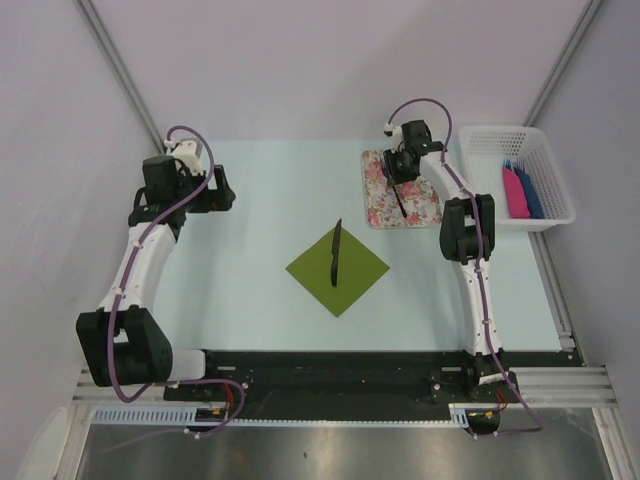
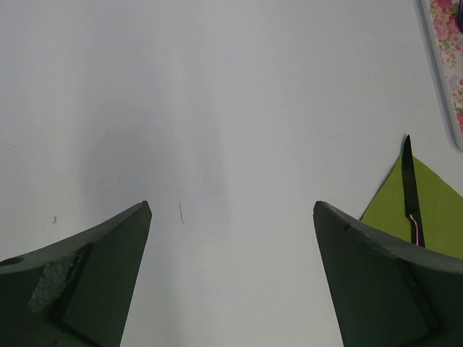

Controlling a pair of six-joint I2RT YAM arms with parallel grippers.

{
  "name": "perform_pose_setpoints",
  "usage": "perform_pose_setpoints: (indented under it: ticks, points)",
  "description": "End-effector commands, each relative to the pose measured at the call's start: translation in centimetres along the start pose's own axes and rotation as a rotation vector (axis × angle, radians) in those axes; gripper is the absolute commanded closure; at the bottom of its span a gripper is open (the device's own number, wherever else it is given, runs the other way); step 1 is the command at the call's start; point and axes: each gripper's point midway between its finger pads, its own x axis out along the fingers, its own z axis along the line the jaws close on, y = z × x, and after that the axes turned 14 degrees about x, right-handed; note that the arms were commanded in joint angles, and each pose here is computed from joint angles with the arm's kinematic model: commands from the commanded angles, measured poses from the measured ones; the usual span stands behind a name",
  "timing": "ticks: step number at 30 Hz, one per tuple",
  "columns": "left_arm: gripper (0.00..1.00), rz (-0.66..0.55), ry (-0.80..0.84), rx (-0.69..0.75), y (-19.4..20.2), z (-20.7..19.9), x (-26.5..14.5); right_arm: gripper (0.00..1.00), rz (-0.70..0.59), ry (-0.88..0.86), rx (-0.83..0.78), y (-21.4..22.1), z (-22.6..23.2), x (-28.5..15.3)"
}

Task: Place the utensils on the paper napkin and roll it up

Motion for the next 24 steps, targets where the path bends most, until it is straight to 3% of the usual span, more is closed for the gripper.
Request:
perform_pose_setpoints:
  ticks: [1, 5, 10, 15, 20, 24]
  points:
    - [0.00, -0.005, -0.015, 0.019, -0.3, 0.5, 0.0, 0.64, -0.027, 0.026, -0.017, -0.8, -0.9, 0.8]
    - [0.01, -0.001, -0.034, 0.021, -0.3, 0.9, 0.1, 0.64, -0.005, 0.024, -0.004, 0.1, -0.7, 1.2]
    - [0.00, 0.002, -0.060, 0.059, -0.3, 1.5, -0.1, 0.77, -0.004, 0.020, -0.002, 0.3, -0.4, 1.1]
    - [0.00, -0.007, -0.087, 0.087, -0.7, 1.9, -0.8, 1.00, 0.008, 0.057, -0.044, 1.1, 0.7, 0.2]
    - [0.00, -0.043, -0.081, 0.095, -1.6, 1.6, -1.6, 1.00, -0.076, 0.119, -0.043, -1.5, 0.8, -3.5]
    - [0.00, -0.137, -0.139, 0.150, -3.1, 2.2, -3.1, 1.00, -0.194, 0.122, 0.069, -5.0, 2.4, -10.3]
